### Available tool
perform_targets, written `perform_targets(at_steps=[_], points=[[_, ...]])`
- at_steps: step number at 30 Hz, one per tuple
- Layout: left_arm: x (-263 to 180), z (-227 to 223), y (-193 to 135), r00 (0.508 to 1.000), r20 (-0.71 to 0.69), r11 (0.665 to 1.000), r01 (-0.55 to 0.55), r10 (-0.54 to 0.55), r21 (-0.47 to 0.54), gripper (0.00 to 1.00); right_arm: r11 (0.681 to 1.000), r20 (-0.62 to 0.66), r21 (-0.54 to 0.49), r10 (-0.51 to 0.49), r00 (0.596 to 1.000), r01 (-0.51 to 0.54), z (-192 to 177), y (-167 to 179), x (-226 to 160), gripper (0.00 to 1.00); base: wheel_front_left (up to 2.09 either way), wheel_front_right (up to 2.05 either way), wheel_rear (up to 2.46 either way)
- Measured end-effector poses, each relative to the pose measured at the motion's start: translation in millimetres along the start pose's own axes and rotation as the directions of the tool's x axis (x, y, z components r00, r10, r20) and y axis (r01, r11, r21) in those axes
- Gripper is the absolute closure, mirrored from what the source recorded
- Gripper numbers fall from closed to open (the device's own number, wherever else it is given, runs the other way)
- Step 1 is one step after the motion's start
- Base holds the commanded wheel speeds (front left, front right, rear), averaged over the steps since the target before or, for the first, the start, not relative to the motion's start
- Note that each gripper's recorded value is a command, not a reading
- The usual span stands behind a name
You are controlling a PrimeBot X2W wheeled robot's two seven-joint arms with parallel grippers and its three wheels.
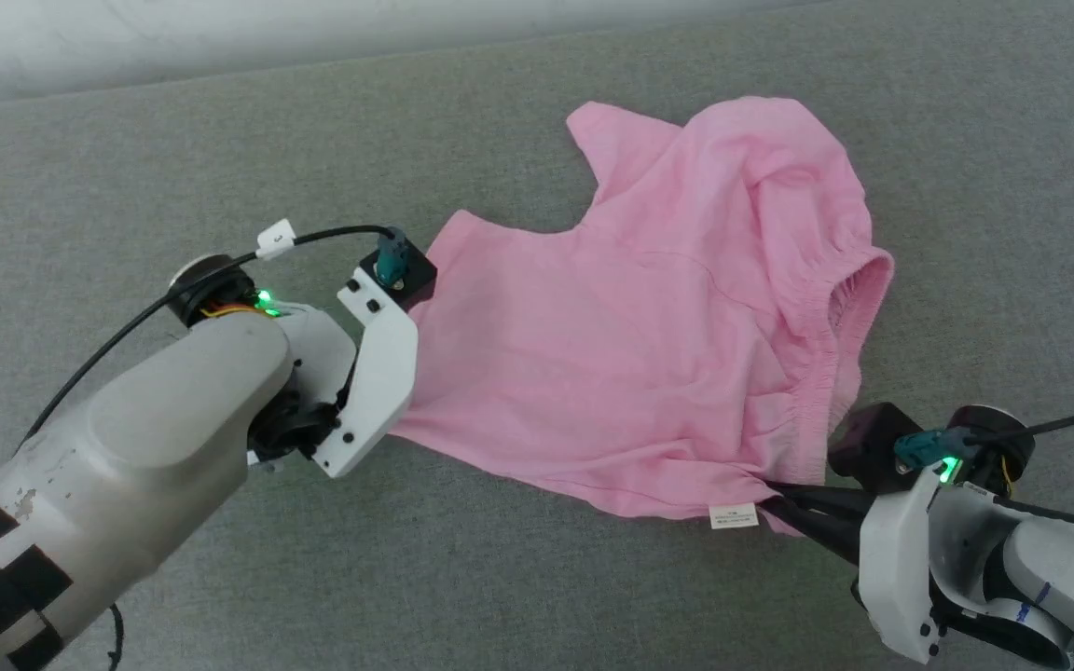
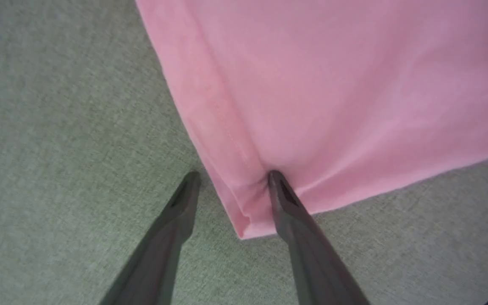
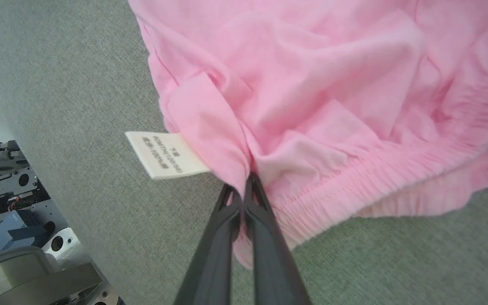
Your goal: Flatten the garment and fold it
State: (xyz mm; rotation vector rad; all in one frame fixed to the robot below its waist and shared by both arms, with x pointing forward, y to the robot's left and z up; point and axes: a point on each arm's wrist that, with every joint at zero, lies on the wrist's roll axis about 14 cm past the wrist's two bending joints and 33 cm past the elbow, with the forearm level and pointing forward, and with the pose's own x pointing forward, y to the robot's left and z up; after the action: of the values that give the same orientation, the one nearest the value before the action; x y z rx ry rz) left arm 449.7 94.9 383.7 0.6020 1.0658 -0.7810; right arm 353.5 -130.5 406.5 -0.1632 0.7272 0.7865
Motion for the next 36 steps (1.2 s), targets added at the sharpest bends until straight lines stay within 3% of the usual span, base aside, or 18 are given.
perform_targets(at_steps=[8,12,17,22,28,36], points=[[-16,20,-10,0.983,0.181,0.999,0.026,-0.021,-0.025,1.00,0.997,0.158,-0.044,-0.048,0.986,0.056,31,-8,-14,1.00,0.00,0.00,0.00],[-51,44,6,0.924,0.381,0.995,-0.004,0.043,-0.102,1.00,0.991,0.329,-0.078,-0.080,0.941,0.112,73,-16,-33,1.00,0.00,0.00,0.00],[-111,70,37,0.791,0.585,0.977,-0.073,0.177,-0.198,1.00,0.969,0.474,-0.153,-0.103,0.875,0.196,121,-24,-61,1.00,0.00,0.00,0.00],[-177,100,64,0.622,0.730,0.955,-0.119,0.284,-0.271,1.00,0.932,0.592,-0.238,-0.082,0.802,0.271,182,-28,-84,1.00,0.00,0.00,0.00],[-240,138,102,0.425,0.808,0.913,-0.182,0.408,-0.365,1.00,0.892,0.703,-0.277,-0.065,0.708,0.358,261,-40,-108,1.00,0.00,0.00,0.00],[-285,187,154,0.211,0.840,0.861,-0.226,0.500,-0.456,1.00,0.844,0.800,-0.267,-0.075,0.595,0.465,353,-76,-116,1.00,0.00,0.00,0.00]])
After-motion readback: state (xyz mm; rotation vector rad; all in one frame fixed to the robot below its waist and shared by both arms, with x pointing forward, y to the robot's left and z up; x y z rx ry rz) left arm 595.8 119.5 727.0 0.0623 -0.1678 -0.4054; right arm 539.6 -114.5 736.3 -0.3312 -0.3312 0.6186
